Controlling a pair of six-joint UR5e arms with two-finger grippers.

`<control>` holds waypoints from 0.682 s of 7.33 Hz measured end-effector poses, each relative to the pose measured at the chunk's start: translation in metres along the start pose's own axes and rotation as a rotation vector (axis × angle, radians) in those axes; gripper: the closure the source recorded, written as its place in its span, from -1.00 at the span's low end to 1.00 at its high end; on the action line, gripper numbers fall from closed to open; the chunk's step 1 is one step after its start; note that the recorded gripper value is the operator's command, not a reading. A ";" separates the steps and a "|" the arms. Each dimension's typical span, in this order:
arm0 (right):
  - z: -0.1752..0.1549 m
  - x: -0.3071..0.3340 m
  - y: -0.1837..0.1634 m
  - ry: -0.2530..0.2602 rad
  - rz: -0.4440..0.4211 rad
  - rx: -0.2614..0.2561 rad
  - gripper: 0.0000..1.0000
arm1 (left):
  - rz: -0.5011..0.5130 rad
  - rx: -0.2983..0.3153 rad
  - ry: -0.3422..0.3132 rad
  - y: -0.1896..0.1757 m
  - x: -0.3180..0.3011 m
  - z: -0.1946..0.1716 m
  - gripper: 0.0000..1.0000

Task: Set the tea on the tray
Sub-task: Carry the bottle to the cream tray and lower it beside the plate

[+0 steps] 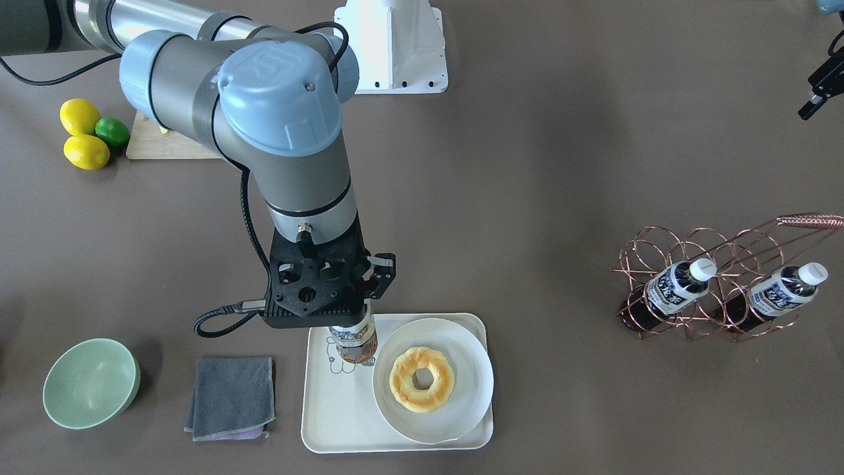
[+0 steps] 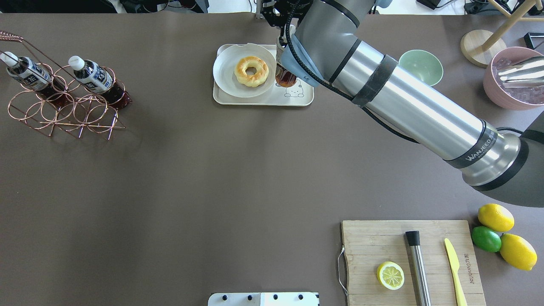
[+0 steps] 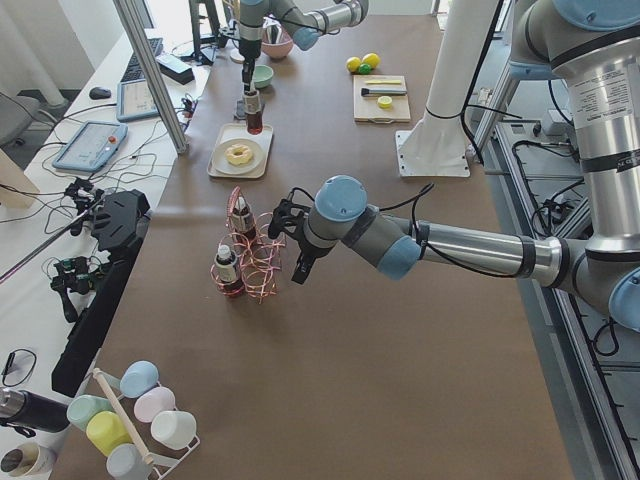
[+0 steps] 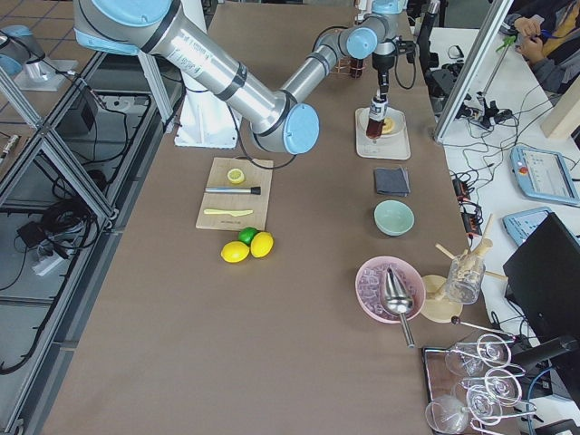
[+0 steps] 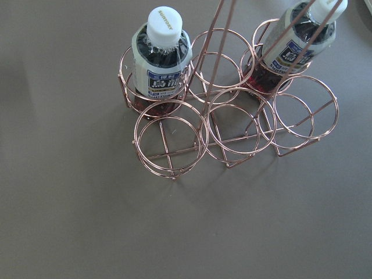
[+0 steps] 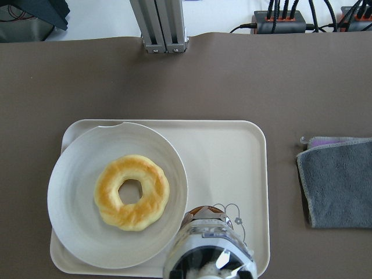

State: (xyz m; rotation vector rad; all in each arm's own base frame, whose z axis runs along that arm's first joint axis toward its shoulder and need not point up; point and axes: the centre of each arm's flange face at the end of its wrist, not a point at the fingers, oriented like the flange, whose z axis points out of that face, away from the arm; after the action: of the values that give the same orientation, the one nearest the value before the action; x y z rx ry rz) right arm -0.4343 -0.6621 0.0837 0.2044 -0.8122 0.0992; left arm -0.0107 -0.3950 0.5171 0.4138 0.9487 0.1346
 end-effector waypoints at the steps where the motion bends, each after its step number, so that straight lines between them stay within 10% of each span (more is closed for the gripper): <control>1: 0.010 0.006 -0.012 0.012 -0.011 -0.007 1.00 | -0.002 0.008 -0.001 0.004 -0.003 -0.003 -0.93; 5: 0.031 0.019 -0.021 0.038 -0.018 -0.018 1.00 | 0.008 0.021 0.011 0.025 -0.006 -0.006 -0.93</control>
State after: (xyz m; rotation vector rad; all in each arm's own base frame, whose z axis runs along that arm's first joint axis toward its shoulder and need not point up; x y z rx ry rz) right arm -0.4395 -0.6890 0.1156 0.1918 -0.7725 0.0782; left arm -0.0174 -0.3725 0.5281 0.4367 0.9605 0.1341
